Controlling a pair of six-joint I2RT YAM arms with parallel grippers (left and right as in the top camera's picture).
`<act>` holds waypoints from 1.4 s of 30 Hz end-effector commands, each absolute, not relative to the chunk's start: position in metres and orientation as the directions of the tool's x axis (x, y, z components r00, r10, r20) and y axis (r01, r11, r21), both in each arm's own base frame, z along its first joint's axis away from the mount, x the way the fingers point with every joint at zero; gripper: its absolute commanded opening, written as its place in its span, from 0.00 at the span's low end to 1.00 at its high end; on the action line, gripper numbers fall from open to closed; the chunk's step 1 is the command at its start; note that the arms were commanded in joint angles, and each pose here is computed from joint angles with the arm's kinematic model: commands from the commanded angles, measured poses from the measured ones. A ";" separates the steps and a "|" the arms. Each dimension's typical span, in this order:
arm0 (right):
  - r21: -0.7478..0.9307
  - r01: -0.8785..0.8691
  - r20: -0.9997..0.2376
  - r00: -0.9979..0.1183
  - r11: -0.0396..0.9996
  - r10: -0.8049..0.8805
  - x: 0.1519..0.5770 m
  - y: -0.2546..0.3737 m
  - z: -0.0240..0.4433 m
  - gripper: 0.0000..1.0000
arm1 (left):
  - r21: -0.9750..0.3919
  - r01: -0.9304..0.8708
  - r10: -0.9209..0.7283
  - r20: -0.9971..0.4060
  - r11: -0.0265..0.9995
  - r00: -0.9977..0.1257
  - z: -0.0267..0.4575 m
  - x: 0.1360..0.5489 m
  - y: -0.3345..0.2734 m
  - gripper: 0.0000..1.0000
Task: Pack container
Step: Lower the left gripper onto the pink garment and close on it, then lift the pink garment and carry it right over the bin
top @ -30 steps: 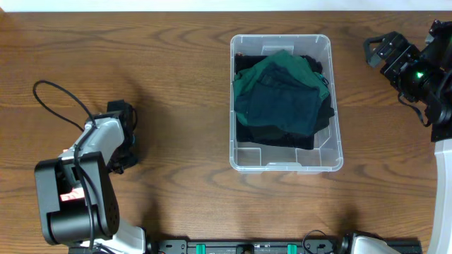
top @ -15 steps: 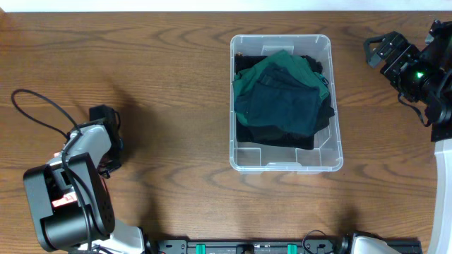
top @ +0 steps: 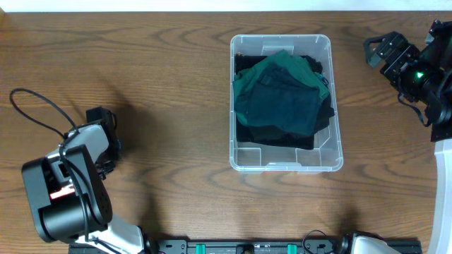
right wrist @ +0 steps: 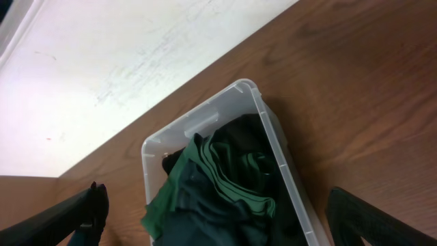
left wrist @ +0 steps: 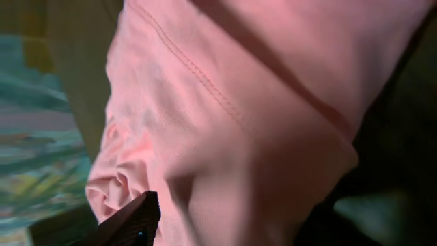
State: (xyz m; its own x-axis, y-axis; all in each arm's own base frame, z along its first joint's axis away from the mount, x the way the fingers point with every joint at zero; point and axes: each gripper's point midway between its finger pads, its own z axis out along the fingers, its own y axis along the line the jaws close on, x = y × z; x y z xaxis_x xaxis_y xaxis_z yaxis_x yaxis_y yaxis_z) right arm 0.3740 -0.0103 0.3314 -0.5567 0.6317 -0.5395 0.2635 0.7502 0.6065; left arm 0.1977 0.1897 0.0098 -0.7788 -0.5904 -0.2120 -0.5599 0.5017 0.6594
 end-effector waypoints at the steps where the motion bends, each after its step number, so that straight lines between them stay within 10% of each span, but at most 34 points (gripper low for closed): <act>1: 0.613 0.257 -0.547 -0.545 0.747 0.636 0.372 -0.011 0.338 0.99 | 0.659 -0.514 -0.611 -0.104 0.548 -0.784 -0.019 0.182 0.180 0.63; 12: 0.613 0.257 -0.547 -0.545 0.747 0.636 0.372 -0.011 0.338 0.99 | 0.678 -0.503 -0.604 -0.109 0.535 -0.789 -0.019 0.182 0.184 0.25; 28: 0.613 0.257 -0.547 -0.545 0.747 0.636 0.372 -0.011 0.338 0.99 | 0.631 -0.517 -0.541 -0.178 0.578 -0.822 0.052 0.246 0.181 0.06; 42: 0.613 0.257 -0.547 -0.545 0.747 0.636 0.372 -0.011 0.338 0.99 | 0.563 -0.150 0.141 -0.441 0.813 -0.887 0.225 0.381 0.076 0.06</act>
State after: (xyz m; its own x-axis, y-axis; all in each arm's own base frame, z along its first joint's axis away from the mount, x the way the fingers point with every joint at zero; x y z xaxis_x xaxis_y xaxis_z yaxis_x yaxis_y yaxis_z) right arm 0.3740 -0.0103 0.3314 -0.5567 0.6317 -0.5395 0.2635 0.7502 0.6065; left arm 0.3636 0.1077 0.1898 -0.8945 -0.0809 -0.4397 -0.3285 0.7861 0.5237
